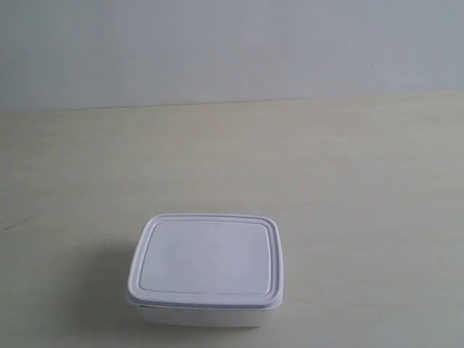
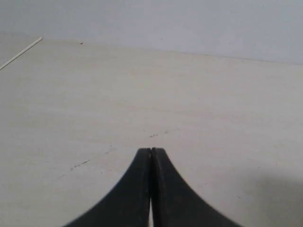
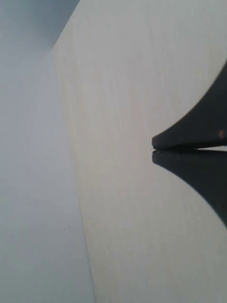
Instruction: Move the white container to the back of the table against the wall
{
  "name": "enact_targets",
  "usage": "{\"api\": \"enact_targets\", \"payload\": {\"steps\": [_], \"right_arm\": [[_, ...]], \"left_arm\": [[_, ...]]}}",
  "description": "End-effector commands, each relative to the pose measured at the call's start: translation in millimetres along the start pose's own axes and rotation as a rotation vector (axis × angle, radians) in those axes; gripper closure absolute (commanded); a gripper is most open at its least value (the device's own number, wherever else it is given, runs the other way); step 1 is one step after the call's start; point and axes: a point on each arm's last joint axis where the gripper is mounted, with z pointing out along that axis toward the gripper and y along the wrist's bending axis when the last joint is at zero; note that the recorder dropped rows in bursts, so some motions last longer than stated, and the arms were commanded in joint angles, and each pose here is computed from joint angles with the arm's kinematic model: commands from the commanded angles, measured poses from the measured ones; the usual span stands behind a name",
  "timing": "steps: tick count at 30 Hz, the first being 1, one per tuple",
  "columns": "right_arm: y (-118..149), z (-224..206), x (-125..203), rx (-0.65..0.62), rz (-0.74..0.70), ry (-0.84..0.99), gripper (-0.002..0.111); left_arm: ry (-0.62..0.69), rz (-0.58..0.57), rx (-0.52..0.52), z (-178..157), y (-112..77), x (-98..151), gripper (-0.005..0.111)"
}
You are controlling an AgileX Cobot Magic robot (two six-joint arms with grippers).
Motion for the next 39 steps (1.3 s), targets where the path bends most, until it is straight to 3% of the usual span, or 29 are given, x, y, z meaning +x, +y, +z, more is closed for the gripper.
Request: {"api": "enact_targets", "payload": {"steps": [1, 15, 26, 39], "right_arm": [[0, 0, 0, 0.002, 0.006, -0.011, 0.108], [0, 0, 0, 0.002, 0.006, -0.011, 0.108], [0, 0, 0, 0.002, 0.006, -0.011, 0.108], [1, 0, -4, -0.006, 0.006, -0.057, 0.108]], "left_arm": [[-0.009, 0.002, 0.010, 0, -0.6, 0, 0.107], [-0.012, 0.032, 0.002, 0, 0.1, -1, 0.107], [-0.262, 0.036, 0.023, -3, -2.2, -23, 0.107], [-0.331, 0.025, 0.031, -5, -2.8, -29, 0.107]]}}
